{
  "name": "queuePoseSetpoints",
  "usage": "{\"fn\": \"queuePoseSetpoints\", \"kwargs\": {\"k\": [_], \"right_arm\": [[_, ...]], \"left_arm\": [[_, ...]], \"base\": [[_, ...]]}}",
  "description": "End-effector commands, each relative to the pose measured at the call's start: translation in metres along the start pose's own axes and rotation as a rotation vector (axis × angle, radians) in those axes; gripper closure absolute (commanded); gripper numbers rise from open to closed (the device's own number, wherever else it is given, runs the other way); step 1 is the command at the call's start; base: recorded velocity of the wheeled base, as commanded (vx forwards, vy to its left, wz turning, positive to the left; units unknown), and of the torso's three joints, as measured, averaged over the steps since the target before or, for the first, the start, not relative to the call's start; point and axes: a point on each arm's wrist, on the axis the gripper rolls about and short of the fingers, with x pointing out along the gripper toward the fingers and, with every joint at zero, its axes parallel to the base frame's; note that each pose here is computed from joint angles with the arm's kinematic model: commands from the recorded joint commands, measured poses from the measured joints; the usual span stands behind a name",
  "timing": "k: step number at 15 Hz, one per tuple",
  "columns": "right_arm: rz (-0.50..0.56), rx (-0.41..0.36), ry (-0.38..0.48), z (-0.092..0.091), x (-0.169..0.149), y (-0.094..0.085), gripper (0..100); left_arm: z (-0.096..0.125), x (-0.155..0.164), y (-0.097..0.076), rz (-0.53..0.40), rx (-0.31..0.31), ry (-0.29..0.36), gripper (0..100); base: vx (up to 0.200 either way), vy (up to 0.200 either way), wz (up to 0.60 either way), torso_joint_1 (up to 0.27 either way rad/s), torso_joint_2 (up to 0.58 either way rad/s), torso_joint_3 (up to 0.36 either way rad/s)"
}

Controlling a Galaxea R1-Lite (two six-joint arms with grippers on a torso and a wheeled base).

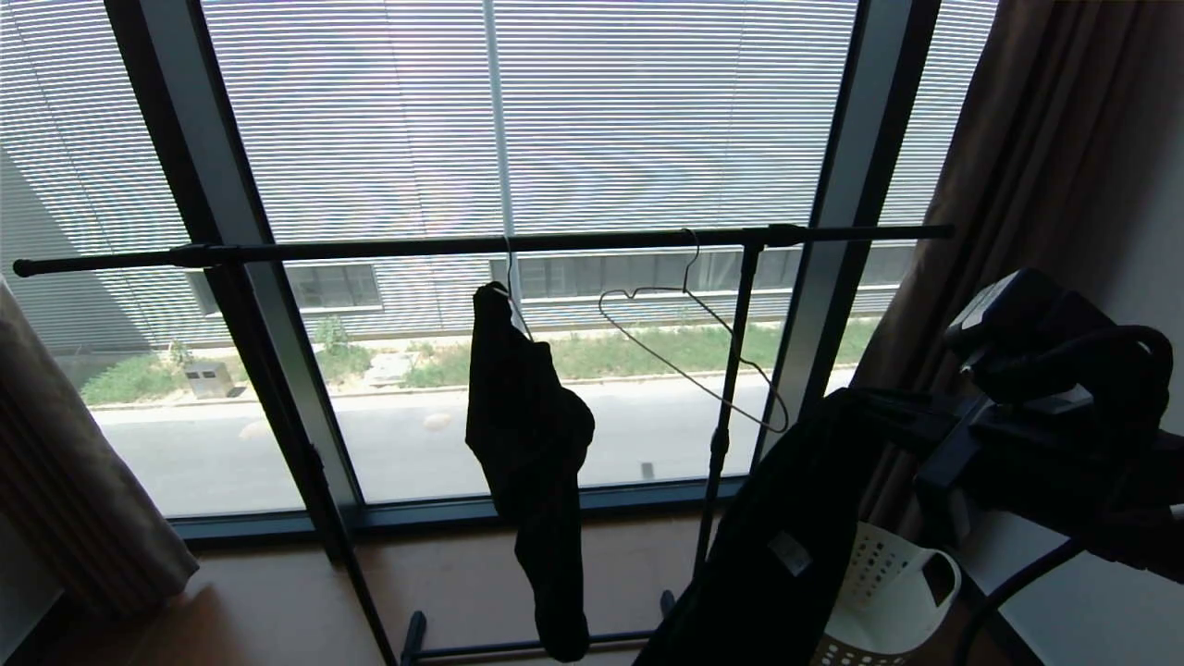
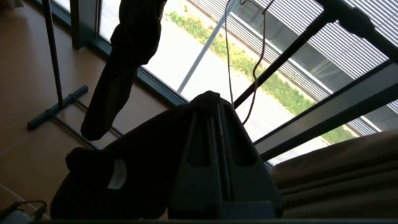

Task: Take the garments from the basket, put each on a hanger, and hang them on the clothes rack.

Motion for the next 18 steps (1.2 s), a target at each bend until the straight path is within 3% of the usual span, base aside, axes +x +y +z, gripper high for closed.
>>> {"fn": "queuePoseSetpoints", "kwargs": {"k": [1, 2, 3, 5, 6, 7, 8, 10, 13, 16, 18], "right_arm": [[0.000, 0.003, 0.007, 0.002, 0.006, 0.001, 100], [-0.006, 0.054, -0.007, 0.011, 0.012, 0.000, 100], [-0.009, 0.068, -0.011, 0.014, 0.014, -0.001, 100], [-0.017, 0.090, -0.014, 0.018, 0.018, -0.001, 100], [-0.019, 0.104, -0.018, 0.020, 0.019, -0.001, 100], [-0.021, 0.111, -0.028, 0.023, 0.019, -0.002, 100], [-0.020, 0.111, -0.030, 0.023, 0.019, -0.001, 100], [-0.016, 0.152, -0.045, 0.027, 0.017, 0.001, 100], [-0.004, 0.164, -0.052, 0.030, 0.016, 0.006, 100], [0.017, 0.164, -0.046, 0.031, 0.020, 0.012, 100], [0.032, 0.169, -0.041, 0.032, 0.025, 0.017, 100]], "left_arm": [[0.029, 0.011, 0.004, -0.035, -0.029, 0.081, 0], [0.071, 0.033, 0.009, -0.101, -0.108, 0.139, 0], [0.082, 0.043, 0.010, -0.136, -0.127, 0.162, 0], [0.104, 0.074, 0.002, -0.239, -0.222, 0.244, 0], [0.120, 0.102, -0.010, -0.303, -0.291, 0.304, 0], [0.128, 0.120, -0.020, -0.336, -0.306, 0.351, 0], [0.130, 0.129, -0.024, -0.349, -0.307, 0.373, 0], [0.140, 0.160, -0.049, -0.420, -0.274, 0.437, 0], [0.145, 0.184, -0.078, -0.458, -0.233, 0.469, 0], [0.141, 0.204, -0.100, -0.449, -0.230, 0.478, 0], [0.145, 0.216, -0.111, -0.442, -0.224, 0.447, 0]], "base": [[0.000, 0.000, 0.00, 0.000, 0.00, 0.000], [0.000, 0.000, 0.00, 0.000, 0.00, 0.000], [0.000, 0.000, 0.00, 0.000, 0.00, 0.000], [0.000, 0.000, 0.00, 0.000, 0.00, 0.000], [0.000, 0.000, 0.00, 0.000, 0.00, 0.000], [0.000, 0.000, 0.00, 0.000, 0.00, 0.000], [0.000, 0.000, 0.00, 0.000, 0.00, 0.000], [0.000, 0.000, 0.00, 0.000, 0.00, 0.000], [0.000, 0.000, 0.00, 0.000, 0.00, 0.000], [0.000, 0.000, 0.00, 0.000, 0.00, 0.000], [0.000, 0.000, 0.00, 0.000, 0.00, 0.000]]}}
